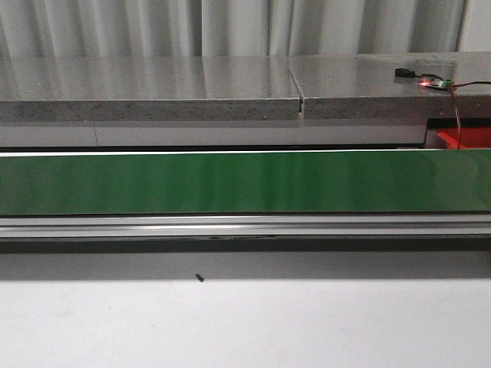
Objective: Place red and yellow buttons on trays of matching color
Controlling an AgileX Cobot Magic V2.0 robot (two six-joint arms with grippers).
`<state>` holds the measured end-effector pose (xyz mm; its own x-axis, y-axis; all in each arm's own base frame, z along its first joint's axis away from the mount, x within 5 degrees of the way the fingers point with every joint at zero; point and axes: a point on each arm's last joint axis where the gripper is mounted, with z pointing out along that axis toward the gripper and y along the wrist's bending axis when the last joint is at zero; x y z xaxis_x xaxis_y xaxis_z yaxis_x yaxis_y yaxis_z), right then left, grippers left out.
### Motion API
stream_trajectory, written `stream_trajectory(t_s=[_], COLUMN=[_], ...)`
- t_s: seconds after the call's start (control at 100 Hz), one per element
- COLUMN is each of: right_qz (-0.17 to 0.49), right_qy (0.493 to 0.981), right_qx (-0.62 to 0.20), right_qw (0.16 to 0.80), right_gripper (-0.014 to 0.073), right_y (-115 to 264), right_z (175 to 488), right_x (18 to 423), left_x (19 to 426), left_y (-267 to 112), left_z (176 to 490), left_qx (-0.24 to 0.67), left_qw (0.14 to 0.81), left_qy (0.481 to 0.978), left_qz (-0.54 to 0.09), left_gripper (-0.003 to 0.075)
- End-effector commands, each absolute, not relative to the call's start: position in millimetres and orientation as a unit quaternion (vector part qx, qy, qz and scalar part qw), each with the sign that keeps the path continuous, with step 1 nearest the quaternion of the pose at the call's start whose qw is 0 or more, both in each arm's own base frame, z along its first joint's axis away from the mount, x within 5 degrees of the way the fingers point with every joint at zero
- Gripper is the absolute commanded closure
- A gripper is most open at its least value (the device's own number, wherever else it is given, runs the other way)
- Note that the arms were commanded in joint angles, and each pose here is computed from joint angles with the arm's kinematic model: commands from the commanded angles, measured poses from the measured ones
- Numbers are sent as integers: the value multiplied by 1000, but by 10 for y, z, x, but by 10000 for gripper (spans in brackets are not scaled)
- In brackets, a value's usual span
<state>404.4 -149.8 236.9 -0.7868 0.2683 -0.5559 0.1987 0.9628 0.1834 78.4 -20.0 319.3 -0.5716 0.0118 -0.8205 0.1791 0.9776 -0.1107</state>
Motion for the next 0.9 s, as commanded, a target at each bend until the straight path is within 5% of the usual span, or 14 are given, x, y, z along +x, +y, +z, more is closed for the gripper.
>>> stream_trajectory(t_s=[0.0, 0.25, 0.63, 0.75, 0.89], right_qz=[35, 6, -25, -8, 7], right_qy=[917, 895, 869, 872, 866], right_qx=[112, 82, 2, -10, -14], right_qw=[381, 438, 494, 489, 499], right_gripper=[25, 25, 32, 142, 429], right_y=[-1472, -1203, -509, -376, -262], right_z=[2939, 3323, 3384, 3395, 3435], right_x=[3946, 3645, 3055, 2916, 2767], left_x=[817, 817, 817, 817, 817], left_y=[-215, -215, -215, -215, -215], left_z=[3322, 3322, 3322, 3322, 3322], left_qx=[54, 54, 51, 51, 54], left_qw=[496, 496, 496, 496, 496], left_qy=[861, 861, 861, 861, 861], left_qz=[-101, -101, -102, -102, -101], left_gripper=[739, 739, 739, 739, 739])
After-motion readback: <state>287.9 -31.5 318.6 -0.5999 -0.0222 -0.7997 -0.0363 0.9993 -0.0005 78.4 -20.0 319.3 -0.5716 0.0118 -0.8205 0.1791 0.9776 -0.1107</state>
